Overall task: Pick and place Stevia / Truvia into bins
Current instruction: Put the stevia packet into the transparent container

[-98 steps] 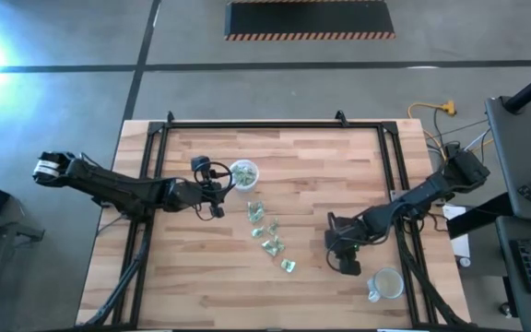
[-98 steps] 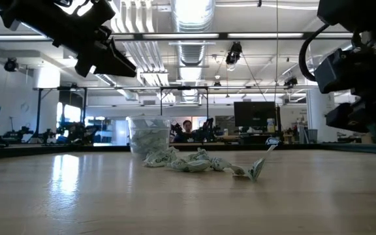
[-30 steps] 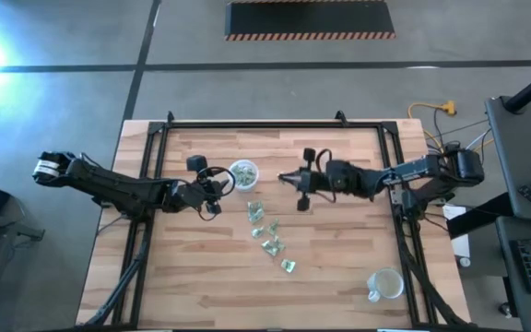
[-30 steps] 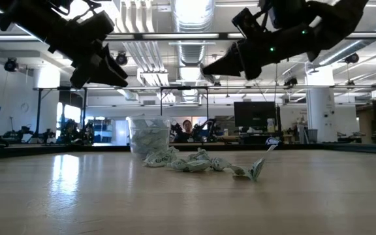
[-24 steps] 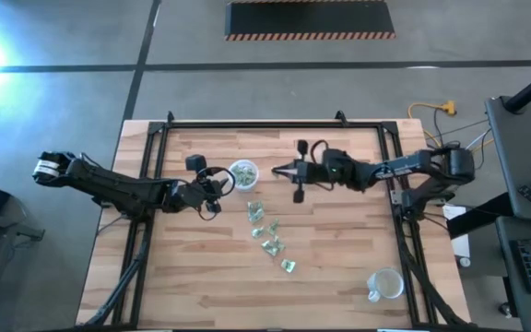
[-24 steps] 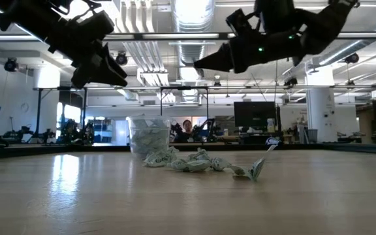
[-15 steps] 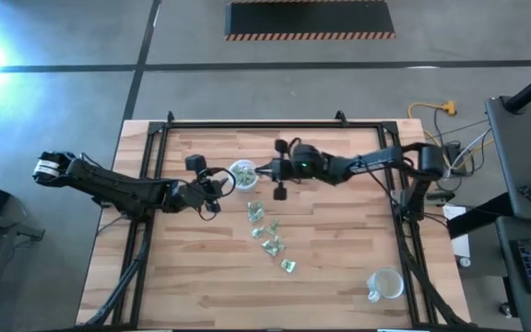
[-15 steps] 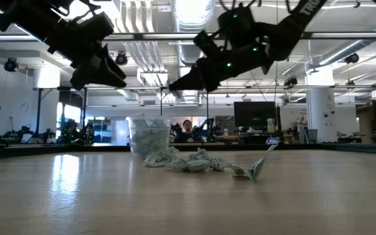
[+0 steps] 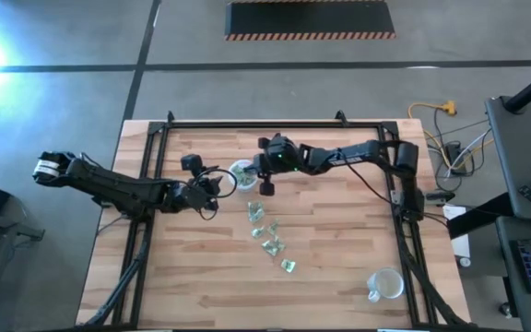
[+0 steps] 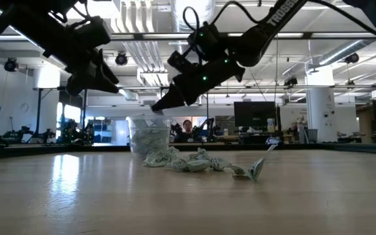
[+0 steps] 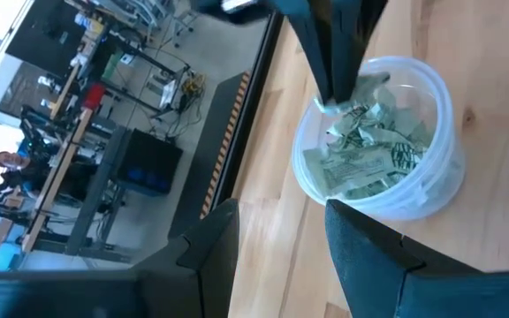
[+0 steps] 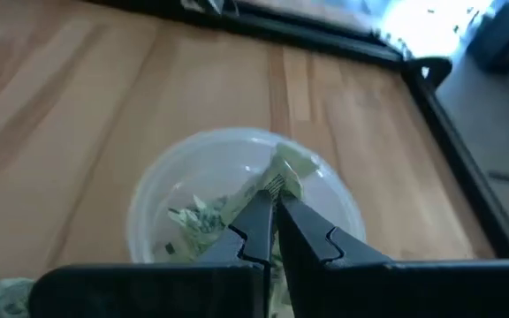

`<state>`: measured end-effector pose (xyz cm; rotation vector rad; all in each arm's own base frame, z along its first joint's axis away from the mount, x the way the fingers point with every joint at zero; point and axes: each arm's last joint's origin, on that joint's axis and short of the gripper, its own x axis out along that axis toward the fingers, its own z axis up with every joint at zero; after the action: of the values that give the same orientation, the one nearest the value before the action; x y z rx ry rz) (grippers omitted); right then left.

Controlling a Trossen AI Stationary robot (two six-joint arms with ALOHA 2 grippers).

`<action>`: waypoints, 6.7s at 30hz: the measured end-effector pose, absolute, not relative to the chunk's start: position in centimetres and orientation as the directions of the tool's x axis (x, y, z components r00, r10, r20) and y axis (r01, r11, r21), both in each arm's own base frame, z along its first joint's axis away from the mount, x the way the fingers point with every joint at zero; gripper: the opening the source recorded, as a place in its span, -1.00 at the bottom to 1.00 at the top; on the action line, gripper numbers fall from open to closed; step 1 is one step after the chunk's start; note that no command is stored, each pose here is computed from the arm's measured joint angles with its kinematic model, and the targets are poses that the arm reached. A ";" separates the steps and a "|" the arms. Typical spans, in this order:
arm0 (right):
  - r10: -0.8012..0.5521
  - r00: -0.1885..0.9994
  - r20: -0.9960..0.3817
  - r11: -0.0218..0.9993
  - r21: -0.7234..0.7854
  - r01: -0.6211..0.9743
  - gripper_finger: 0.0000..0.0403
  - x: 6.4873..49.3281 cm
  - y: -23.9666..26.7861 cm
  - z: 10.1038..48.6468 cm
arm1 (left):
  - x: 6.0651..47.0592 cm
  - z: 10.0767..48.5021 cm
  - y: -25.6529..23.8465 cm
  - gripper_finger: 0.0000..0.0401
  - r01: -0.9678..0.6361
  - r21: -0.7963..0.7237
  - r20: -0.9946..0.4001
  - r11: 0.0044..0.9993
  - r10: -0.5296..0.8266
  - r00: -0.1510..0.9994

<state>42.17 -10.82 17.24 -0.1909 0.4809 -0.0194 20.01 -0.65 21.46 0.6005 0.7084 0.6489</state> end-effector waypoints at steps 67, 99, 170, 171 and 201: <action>0.044 0.808 -0.587 0.985 -0.111 -0.135 -0.20 25.8 -4.7 23.3 | 30.1 13.2 -3.1 -0.38 0.055 0.308 -0.637 0.950 0.163 0.753; 0.046 0.808 -0.588 0.984 -0.110 -0.137 -0.20 25.8 -4.7 23.3 | 29.6 12.8 -3.2 -0.98 0.146 0.249 -0.696 0.957 0.072 0.714; 0.045 0.809 -0.586 0.983 -0.117 -0.140 -0.20 25.8 -4.7 23.2 | 26.5 18.2 4.6 -0.39 -0.245 0.502 -0.578 0.829 0.533 0.618; 0.045 0.809 -0.586 0.983 -0.117 -0.140 -0.20 25.8 -4.7 23.2 | 26.6 18.3 4.6 -0.34 -0.247 0.501 -0.575 0.829 0.533 0.620; 0.422 0.760 -0.495 0.878 0.014 -0.478 -0.20 29.5 -2.6 14.9 | 21.3 22.7 -4.9 -0.17 -0.049 0.316 -0.540 0.948 0.222 0.812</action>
<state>29.49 -2.63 14.89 -0.1151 0.5101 0.4909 21.25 -4.92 22.67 0.2961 0.6085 0.1468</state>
